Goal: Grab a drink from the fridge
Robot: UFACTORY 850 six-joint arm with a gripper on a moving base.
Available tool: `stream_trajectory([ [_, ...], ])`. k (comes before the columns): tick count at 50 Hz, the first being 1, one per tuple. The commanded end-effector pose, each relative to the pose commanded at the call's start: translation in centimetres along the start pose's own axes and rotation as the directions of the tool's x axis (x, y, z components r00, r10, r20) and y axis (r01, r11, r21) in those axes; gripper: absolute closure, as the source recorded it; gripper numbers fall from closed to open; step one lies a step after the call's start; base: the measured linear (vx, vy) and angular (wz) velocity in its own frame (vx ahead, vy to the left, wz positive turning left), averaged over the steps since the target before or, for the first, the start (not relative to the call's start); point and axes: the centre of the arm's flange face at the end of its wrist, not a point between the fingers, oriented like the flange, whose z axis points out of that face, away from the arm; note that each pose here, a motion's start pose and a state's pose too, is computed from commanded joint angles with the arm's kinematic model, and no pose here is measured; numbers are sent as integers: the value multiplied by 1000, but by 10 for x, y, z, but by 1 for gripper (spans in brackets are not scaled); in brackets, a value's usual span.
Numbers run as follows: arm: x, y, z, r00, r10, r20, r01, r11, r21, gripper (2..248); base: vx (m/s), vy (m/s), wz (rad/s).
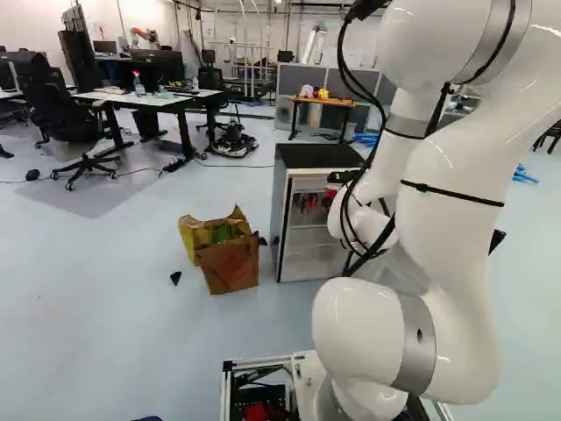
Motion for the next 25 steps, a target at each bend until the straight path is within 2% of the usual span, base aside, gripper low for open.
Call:
stream_trajectory([
  [25,23,-1,-13,998,-19,-57,18,1000,-9,157,0,0,0],
])
